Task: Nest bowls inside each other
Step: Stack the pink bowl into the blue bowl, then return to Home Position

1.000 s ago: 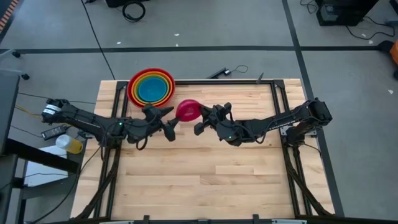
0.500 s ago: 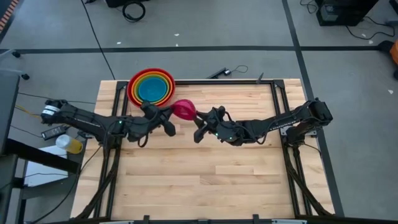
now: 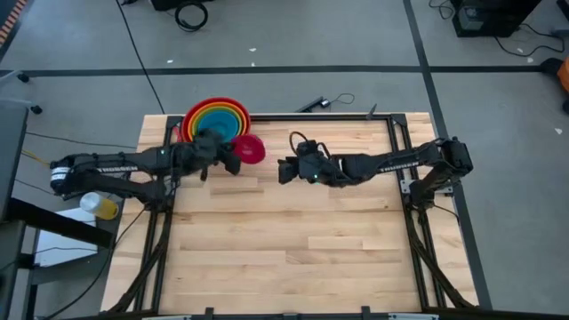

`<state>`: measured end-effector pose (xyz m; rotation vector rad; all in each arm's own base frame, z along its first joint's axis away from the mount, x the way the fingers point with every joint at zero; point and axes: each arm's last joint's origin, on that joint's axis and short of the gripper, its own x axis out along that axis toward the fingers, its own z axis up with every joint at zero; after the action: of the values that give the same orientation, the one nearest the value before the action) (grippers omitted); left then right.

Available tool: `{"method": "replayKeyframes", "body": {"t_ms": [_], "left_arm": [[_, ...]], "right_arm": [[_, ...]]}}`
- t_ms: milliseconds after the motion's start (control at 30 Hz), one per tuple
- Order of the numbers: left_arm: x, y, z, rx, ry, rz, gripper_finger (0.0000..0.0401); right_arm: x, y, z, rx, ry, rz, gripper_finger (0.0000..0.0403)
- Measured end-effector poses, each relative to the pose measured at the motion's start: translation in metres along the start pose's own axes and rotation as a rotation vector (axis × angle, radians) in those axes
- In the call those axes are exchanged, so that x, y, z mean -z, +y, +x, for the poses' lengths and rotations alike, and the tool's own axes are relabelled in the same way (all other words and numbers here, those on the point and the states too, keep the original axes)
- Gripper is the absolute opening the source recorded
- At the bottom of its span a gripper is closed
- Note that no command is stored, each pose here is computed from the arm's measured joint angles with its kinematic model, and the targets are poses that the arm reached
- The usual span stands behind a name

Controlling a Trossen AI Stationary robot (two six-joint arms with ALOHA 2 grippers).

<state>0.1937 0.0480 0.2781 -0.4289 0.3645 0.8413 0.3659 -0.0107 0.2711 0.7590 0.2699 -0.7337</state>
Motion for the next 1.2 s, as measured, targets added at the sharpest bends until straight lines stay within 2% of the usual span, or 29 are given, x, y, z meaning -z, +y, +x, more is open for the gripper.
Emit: {"method": "replayKeyframes", "body": {"t_ms": [133, 400, 567, 733, 900, 1200], "left_arm": [[-0.010, 0.026, 0.014, -0.045, 0.065, -0.069, 0.0006], [-0.029, 0.090, 0.035, -0.173, 0.109, -0.270, 0.0013], [-0.025, 0.125, 0.051, -0.228, 0.247, -0.352, 0.0014], [-0.019, 0.150, 0.070, -0.271, 0.326, -0.412, 0.0018], [-0.015, 0.160, 0.080, -0.294, 0.354, -0.434, 0.0062], [-0.011, 0.160, 0.080, -0.320, 0.385, -0.408, 0.0188]], "right_arm": [[-0.012, -0.009, 0.009, -0.007, 0.039, 0.000, 0.0163], [-0.038, -0.031, 0.025, 0.012, 0.052, -0.073, 0.0163], [-0.062, -0.052, 0.037, 0.035, 0.041, -0.089, 0.0163], [-0.090, -0.078, 0.048, 0.027, 0.047, -0.066, 0.0163], [-0.110, -0.099, 0.053, 0.010, 0.064, -0.047, 0.0163], [-0.122, -0.114, 0.055, -0.025, 0.096, -0.044, 0.0163]]}}
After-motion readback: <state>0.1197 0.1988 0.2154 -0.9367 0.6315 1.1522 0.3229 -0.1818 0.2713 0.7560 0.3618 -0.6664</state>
